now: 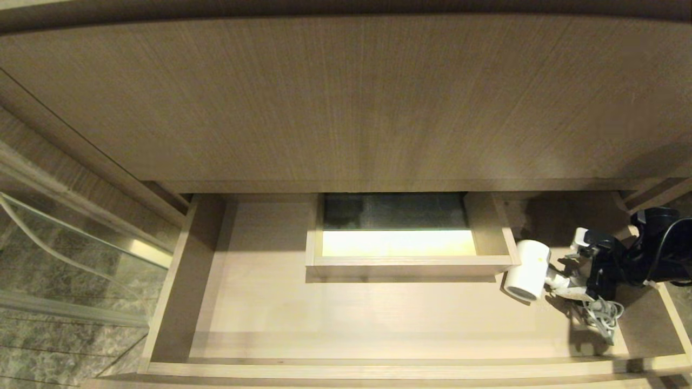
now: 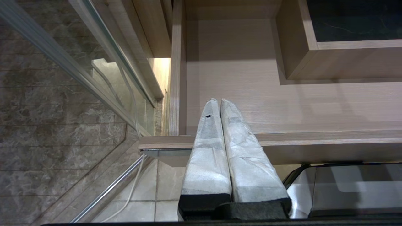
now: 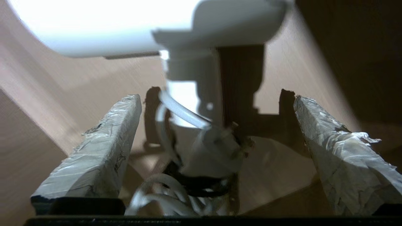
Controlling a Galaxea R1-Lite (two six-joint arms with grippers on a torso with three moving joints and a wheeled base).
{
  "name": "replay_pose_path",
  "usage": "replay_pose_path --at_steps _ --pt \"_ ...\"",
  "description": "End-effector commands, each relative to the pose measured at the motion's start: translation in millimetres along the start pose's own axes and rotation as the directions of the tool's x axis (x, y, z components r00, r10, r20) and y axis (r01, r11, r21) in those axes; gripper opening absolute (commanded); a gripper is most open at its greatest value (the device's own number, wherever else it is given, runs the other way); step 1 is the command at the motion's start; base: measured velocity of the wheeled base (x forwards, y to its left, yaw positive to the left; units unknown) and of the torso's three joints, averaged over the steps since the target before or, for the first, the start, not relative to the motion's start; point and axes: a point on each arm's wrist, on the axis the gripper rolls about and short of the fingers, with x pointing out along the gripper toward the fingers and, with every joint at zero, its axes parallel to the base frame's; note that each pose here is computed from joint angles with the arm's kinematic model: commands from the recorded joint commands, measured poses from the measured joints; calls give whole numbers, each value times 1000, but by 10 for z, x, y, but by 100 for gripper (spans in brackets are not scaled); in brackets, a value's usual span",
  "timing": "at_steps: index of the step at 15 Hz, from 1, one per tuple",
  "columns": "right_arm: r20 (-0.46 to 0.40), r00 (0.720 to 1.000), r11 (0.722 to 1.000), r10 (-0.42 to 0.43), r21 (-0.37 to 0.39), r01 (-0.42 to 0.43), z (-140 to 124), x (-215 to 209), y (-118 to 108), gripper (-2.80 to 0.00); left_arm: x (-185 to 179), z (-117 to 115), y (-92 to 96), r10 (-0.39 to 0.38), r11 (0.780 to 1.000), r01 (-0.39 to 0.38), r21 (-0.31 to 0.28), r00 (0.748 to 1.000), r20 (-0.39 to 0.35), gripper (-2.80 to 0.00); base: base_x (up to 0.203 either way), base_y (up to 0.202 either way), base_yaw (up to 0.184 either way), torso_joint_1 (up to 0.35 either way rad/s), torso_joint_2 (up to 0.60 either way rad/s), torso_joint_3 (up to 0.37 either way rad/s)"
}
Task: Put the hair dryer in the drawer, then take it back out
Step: Take the hairdryer out
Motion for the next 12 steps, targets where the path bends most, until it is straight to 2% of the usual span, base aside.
replay_pose_path --at_steps 1,12 --pt "4 1000 1000 -2 -8 2 7 -23 7 0 0 0 0 0 1000 0 0 1000 0 -280 0 0 0 0 0 0" --pt "25 1000 1000 11 -21 -11 41 52 8 0 0 0 0 0 1000 0 0 1000 0 -280 0 0 0 0 0 0"
